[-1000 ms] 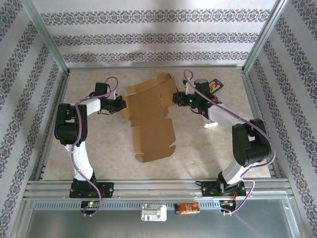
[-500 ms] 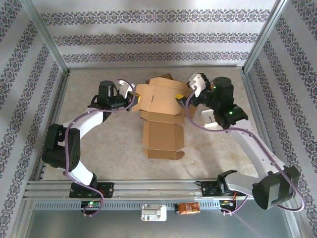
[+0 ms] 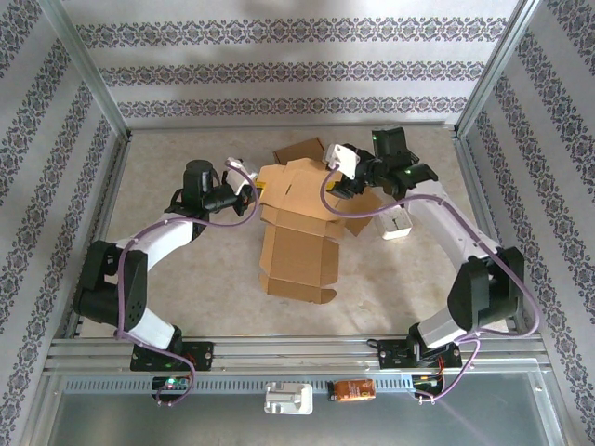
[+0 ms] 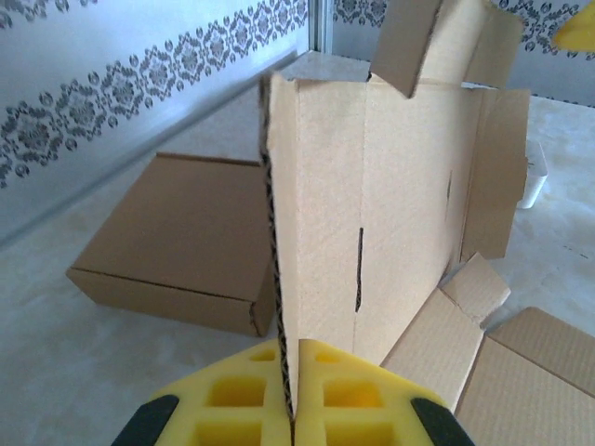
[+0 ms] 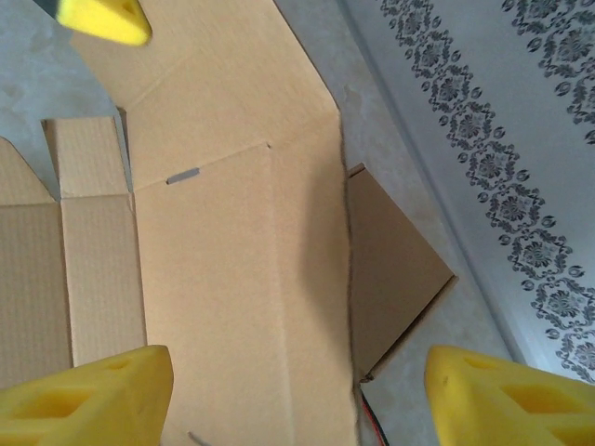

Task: Fold the paper box

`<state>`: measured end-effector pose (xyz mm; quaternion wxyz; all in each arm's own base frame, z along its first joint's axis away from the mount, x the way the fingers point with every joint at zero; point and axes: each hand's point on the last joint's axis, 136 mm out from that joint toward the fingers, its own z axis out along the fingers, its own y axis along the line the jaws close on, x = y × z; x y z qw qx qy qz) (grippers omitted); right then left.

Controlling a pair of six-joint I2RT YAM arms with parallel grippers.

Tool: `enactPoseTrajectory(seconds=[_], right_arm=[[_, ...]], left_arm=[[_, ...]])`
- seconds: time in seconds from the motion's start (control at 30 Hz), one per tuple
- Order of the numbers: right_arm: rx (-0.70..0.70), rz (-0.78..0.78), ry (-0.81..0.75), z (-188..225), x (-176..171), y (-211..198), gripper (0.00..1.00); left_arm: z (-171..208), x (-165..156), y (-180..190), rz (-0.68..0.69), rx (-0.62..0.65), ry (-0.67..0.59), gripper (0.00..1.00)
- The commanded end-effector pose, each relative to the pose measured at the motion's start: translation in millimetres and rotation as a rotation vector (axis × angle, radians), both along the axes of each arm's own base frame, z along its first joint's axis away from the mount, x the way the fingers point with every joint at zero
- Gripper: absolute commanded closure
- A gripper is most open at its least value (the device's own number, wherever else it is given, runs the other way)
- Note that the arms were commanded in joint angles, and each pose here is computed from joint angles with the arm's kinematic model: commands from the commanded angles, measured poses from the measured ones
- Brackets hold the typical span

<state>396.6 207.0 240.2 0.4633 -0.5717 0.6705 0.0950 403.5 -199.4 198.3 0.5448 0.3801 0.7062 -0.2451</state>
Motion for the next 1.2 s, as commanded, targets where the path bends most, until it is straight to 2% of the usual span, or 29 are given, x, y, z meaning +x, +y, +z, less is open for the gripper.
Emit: enactPoseTrajectory(seconds=[0.0,0.03,0.1,0.3,0.33,0.37,0.4,0.47,0.5,0.63,0.7,0.8,0.9,1.0,1.17], right_arm=[[0.003,0.033,0.011,-2.1,9.5,2.3,0.30],[-0.003,0.033,0.017,-5.7,12.5,2.7,0.31],[-0.013,0.033,0.033,-12.8,16.6,2.3,0.42],[0.002,0.015,0.026,-4.3,10.7,2.7,0.91],[0.000,0.012,0.008,-1.0,7.9,3.8,0.95],[-0.014,0.002,-0.008,0.6,6.0,4.5,0.96],[-0.041,-0.012,-0.021,0.1,4.6,3.9,0.96],[-0.115,-0.039,-0.057,-3.0,-0.4,5.7,0.97],[-0.141,-0.053,-0.068,-5.2,-2.2,5.6,0.97],[-0.239,-0.103,-0.140,-17.7,-13.8,13.7,1.00],[-0.295,-0.121,-0.172,-29.1,-18.1,17.0,1.00],[-0.391,-0.121,-0.214,-53.5,-23.3,21.2,0.98],[-0.437,-0.134,-0.275,-69.9,-23.2,24.6,0.97],[-0.453,-0.152,-0.309,-81.4,-21.9,26.0,0.95],[-0.482,-0.177,-0.366,-99.1,-23.9,30.1,0.92]], left_arm=[[17.6,-5.5,-7.2,-0.049,0.006,-0.107,1.00],[17.4,-6.0,-7.4,-0.052,0.007,-0.110,1.00],[15.8,-5.1,-7.4,-0.049,0.010,-0.109,1.00],[16.2,4.6,-1.0,0.024,0.012,-0.093,0.99],[18.8,7.5,1.5,0.057,-0.001,-0.087,0.85],[22.0,8.3,2.6,0.087,-0.022,-0.073,0.66],[27.7,8.0,3.8,0.117,-0.045,-0.059,0.54],[42.3,4.0,5.3,0.202,-0.131,0.008,0.39],[48.2,0.6,7.2,0.244,-0.173,0.052,0.35],[54.7,-14.4,44.6,0.591,-0.433,0.376,0.33],[43.9,-32.6,51.4,0.682,-0.544,0.574,0.36],[36.1,-55.4,32.6,0.640,-0.673,0.772,0.44],[32.1,-64.3,9.3,0.574,-0.786,0.904,0.46],[32.0,-62.4,-12.6,0.510,-0.867,0.982,0.40],[20.3,-56.1,-35.3,0.497,-0.922,1.046,0.32]])
